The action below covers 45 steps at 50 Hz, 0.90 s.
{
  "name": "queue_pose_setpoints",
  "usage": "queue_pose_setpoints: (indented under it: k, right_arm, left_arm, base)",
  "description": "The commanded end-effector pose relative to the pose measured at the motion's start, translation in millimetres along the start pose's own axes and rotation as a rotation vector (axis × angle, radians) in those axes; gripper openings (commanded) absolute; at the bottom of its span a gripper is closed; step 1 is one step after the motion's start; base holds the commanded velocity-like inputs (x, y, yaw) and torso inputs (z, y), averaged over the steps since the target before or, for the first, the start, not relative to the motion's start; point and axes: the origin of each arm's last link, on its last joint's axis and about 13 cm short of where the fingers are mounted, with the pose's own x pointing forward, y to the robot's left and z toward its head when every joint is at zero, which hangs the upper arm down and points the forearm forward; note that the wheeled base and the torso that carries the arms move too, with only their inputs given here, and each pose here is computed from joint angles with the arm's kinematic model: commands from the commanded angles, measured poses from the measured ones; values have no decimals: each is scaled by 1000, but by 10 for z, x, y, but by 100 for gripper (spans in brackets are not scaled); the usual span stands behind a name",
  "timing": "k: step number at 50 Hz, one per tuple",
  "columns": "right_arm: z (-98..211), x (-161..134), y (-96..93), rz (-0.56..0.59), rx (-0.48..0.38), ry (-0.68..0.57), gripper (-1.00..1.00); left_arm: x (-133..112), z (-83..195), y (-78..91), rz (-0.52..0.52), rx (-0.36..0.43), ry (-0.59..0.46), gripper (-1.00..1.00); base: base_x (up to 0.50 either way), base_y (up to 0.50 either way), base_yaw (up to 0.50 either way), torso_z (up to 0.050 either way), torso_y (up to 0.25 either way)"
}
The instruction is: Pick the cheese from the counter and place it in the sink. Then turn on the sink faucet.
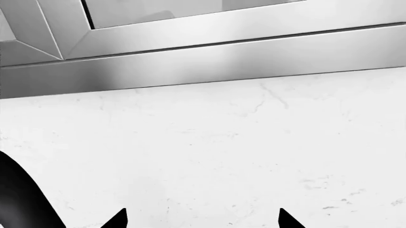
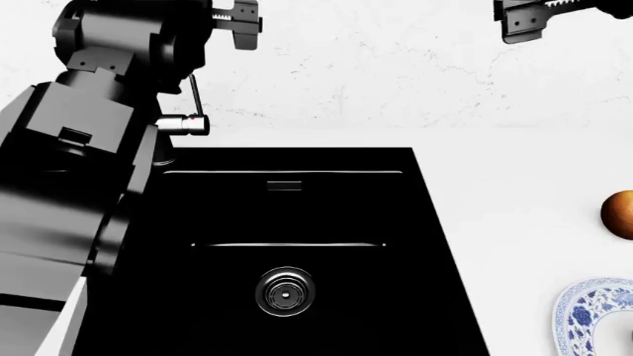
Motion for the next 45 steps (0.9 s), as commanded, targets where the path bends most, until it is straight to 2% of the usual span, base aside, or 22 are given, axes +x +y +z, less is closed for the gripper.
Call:
queue_pose_setpoints:
  k: [1, 2, 4, 9, 15, 20, 23, 24, 31, 45]
  right_arm:
    - [-158, -587, -563, -72, 133, 75, 100]
    - [-150, -608, -602, -97, 173, 82, 100]
    - [-149, -649, -622, -106, 188, 86, 100]
    - [-183, -640, -626, -115, 174, 120, 100]
    - [-279, -540, -657, -150, 114, 195, 100]
    - [-434, -459, -695, -211, -24, 254, 100]
    - [-564, -512, -714, -173, -66, 235, 100]
    - [-621, -565, -716, -124, -82, 222, 100]
    - [-897, -465, -622, -104, -230, 346, 100]
    - [-975, -456, -551, -66, -268, 390, 100]
  left_arm:
    - [-6, 14, -1, -2, -1, -1, 100]
    - [-7, 16, 3, 1, -2, -1, 100]
    - [-4, 12, 11, 4, -3, 0, 100]
    - [-2, 13, 32, 11, -8, 2, 100]
    - [-2, 24, 54, 16, -10, 1, 100]
    - [6, 1, 65, 18, -11, 8, 100]
    - [14, -18, 67, 19, -14, 13, 100]
    - [16, -27, 68, 19, -12, 16, 100]
    - [18, -40, 53, 17, -10, 20, 100]
    - [16, -37, 70, 16, -17, 26, 100]
  base:
    - [0, 0, 0, 0, 0]
    - [0, 0, 0, 0, 0]
    - [0, 0, 0, 0, 0]
    - [0, 0, 0, 0, 0]
    - [0, 0, 0, 0, 0]
    - [0, 0, 0, 0, 0]
    - [0, 0, 0, 0, 0]
    - [0, 0, 0, 0, 0]
    - [0, 0, 0, 0, 0]
    - [0, 0, 0, 0, 0]
